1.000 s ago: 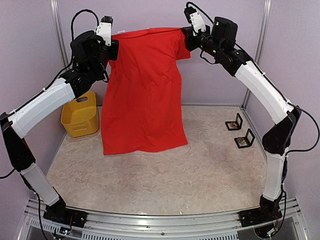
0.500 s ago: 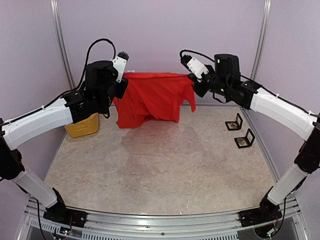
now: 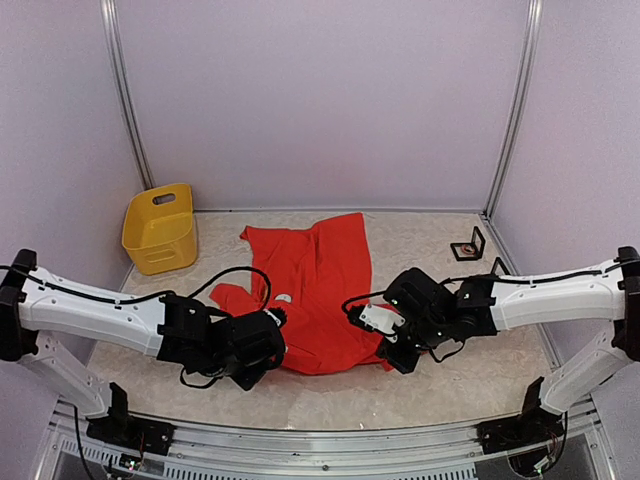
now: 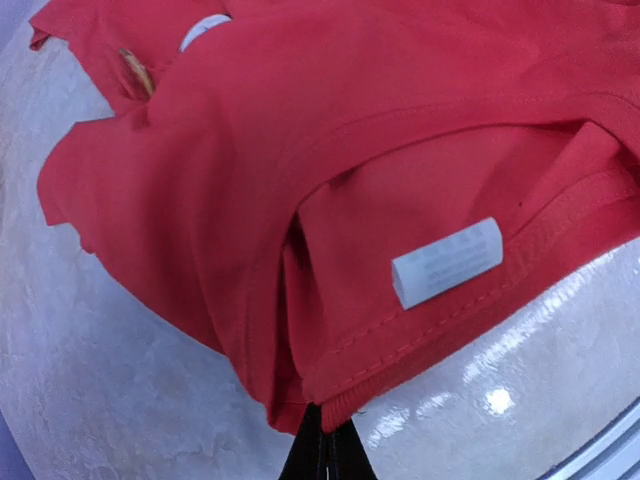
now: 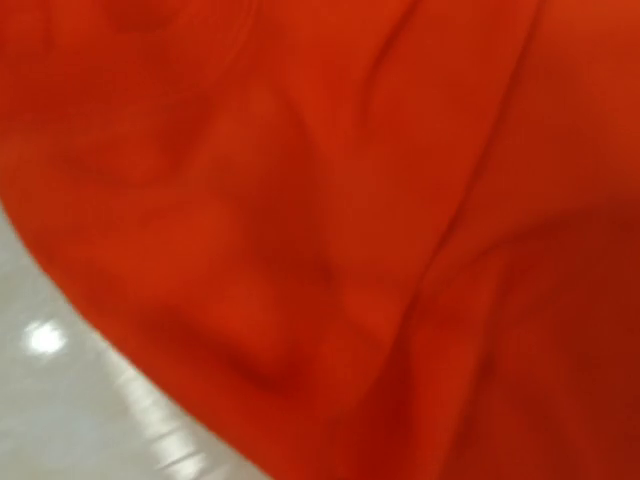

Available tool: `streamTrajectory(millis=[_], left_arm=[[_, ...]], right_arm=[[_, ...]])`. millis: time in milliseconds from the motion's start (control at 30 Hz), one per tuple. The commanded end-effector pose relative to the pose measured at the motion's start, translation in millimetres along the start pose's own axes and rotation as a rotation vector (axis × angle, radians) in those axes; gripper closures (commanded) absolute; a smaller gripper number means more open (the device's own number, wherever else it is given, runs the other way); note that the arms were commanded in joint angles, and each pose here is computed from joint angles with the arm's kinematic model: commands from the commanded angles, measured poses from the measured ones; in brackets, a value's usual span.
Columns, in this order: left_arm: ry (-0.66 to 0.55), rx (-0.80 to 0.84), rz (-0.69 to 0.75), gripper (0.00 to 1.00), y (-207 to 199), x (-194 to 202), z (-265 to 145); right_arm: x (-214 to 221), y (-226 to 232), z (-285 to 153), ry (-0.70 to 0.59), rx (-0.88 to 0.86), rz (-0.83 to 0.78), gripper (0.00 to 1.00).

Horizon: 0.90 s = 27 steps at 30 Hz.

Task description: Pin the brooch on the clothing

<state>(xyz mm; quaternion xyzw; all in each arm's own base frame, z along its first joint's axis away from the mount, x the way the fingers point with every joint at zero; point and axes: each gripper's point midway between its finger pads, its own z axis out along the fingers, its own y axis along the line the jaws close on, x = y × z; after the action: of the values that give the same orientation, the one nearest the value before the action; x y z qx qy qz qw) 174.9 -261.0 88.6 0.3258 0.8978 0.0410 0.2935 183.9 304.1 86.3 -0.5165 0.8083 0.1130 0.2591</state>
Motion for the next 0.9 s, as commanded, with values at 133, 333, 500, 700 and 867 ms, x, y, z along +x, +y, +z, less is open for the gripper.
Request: streamTrajectory(millis=[133,333,500,700,867], left_arm=[[0.369,0.301,0.045,0.57,-75,74,-24],[0.1,0.413,-0.041,0.12,-51,-8,-81],[-0.196,0.222,-0.53,0.34,89,-66,-50],[-0.205,-0.011,-0.836,0.35,175,-36,19],[-0.064,-0.107,-0.858,0.32,189,-4,73]], right_arm=[[48,87,-29,0.297,-0.442,0.327,0.8],[6,41,-71,0.128,-0.303,0.363,0.39],[8,-85,-53,-0.02,0.13,0.635,0.45],[22,-146,-2,0.06,0.372,0.617,0.37],[36,-160,39,0.131,0.351,0.574,0.37]])
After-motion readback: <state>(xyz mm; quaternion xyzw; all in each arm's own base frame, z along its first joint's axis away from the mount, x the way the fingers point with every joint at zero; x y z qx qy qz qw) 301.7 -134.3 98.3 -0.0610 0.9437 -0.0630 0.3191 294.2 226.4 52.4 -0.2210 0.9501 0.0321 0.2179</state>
